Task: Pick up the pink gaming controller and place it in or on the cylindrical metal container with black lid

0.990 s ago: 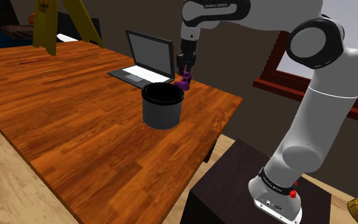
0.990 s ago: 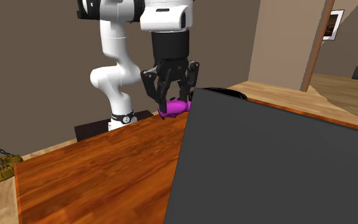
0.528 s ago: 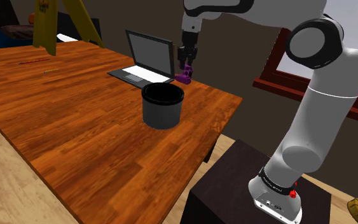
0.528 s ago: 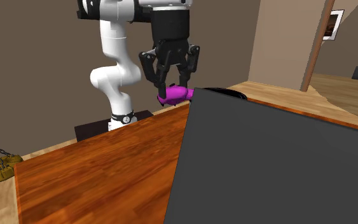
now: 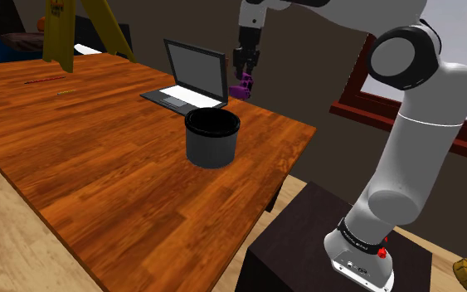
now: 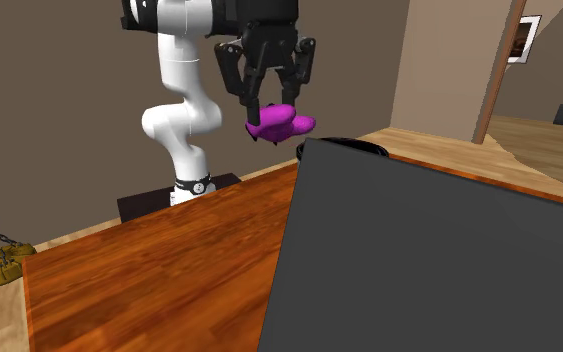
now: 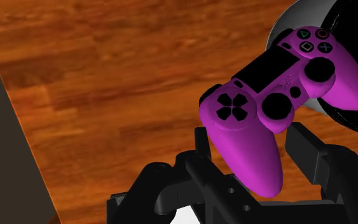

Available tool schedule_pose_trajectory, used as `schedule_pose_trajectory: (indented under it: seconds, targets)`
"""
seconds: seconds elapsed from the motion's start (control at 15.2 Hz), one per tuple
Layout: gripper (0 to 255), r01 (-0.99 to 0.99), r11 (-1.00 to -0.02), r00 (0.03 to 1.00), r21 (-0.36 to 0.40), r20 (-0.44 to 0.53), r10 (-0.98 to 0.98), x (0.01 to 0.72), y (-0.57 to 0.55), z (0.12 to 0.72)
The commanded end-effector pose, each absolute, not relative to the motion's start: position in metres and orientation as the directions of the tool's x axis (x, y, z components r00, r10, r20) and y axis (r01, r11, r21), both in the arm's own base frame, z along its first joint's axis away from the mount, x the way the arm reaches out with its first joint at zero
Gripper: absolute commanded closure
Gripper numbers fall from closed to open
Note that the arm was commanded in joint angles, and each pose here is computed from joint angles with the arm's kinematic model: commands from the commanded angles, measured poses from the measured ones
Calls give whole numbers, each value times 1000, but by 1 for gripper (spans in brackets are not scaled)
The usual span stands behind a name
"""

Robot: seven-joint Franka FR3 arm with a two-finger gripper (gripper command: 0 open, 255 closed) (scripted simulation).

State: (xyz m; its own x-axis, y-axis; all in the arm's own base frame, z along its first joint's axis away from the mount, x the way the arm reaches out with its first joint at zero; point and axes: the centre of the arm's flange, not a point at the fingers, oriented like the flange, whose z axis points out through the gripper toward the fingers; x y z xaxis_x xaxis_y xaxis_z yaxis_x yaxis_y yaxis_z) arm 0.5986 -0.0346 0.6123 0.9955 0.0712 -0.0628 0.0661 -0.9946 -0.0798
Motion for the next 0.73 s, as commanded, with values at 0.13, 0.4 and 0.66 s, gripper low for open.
schedule_pose_trajectory:
  seconds: [0.13,0.4,0.66]
  targets:
    - [255,66,-995,995,-80,-63,71,592,5,619]
    - [255,66,-995,995,-80,-63,71,585,57,623]
    - [255,66,-995,995,-80,-63,71,577,109,627]
